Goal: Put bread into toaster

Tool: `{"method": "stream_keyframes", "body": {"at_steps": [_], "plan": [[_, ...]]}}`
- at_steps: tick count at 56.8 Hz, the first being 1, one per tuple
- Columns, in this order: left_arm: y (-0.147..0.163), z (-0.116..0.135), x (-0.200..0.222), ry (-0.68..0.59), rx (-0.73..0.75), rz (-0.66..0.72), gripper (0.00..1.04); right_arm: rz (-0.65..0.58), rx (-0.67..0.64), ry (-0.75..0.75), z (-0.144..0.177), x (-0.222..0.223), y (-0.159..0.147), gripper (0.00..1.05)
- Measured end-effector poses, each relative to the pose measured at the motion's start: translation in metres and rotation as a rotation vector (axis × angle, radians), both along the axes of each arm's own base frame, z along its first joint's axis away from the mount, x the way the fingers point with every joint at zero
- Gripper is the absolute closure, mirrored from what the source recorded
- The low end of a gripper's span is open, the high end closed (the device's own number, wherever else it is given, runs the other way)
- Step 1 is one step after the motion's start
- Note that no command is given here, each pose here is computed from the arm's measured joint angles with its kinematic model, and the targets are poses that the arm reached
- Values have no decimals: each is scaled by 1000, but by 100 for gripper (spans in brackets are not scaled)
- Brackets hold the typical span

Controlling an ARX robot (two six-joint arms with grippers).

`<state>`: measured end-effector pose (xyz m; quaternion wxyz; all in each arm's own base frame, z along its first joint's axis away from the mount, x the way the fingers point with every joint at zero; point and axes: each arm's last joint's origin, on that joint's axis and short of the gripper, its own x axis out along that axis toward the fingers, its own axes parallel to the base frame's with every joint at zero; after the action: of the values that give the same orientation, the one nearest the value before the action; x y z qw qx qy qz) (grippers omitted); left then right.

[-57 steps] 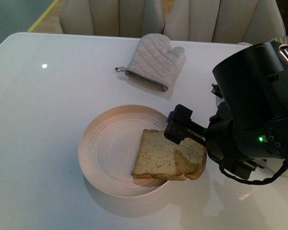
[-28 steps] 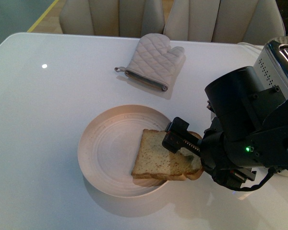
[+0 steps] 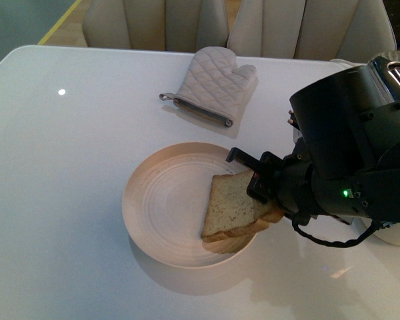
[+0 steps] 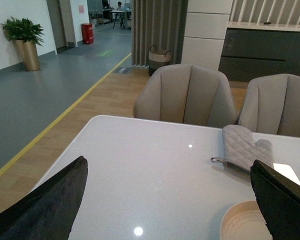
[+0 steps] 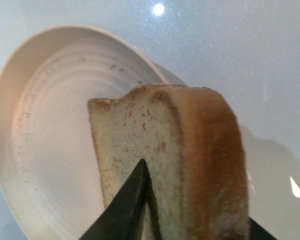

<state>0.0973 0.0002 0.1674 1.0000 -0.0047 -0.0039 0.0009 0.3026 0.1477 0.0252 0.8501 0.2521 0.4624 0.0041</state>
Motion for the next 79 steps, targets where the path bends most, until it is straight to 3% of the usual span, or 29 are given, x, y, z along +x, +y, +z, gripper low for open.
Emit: {"method": "stream_keyframes", "body": {"at_steps": [7,19,31,35,42,47,63,79], "plan": [[0,0,0,0,0,0,7,56,-4,-71,11,-1,7,100],[0,0,0,0,0,0,7,106,33,-218,39,-3,9,100],[0,0,0,0,0,0,7,77,69,-419,107,1,-18,101],[0,0,0,0,0,0,7,44,-6,-513,146,3,-44,101],[0,0,0,0,0,0,7,16,-331,-679,216,2,-96,101],[0,0,0,0,0,0,7,57,-485,-705,237,2,-115,101],[0,0,0,0,0,0,7,103,-723,-632,233,8,-148,101],[0,0,0,0,0,0,7,136,-756,-537,206,8,-150,101]]}}
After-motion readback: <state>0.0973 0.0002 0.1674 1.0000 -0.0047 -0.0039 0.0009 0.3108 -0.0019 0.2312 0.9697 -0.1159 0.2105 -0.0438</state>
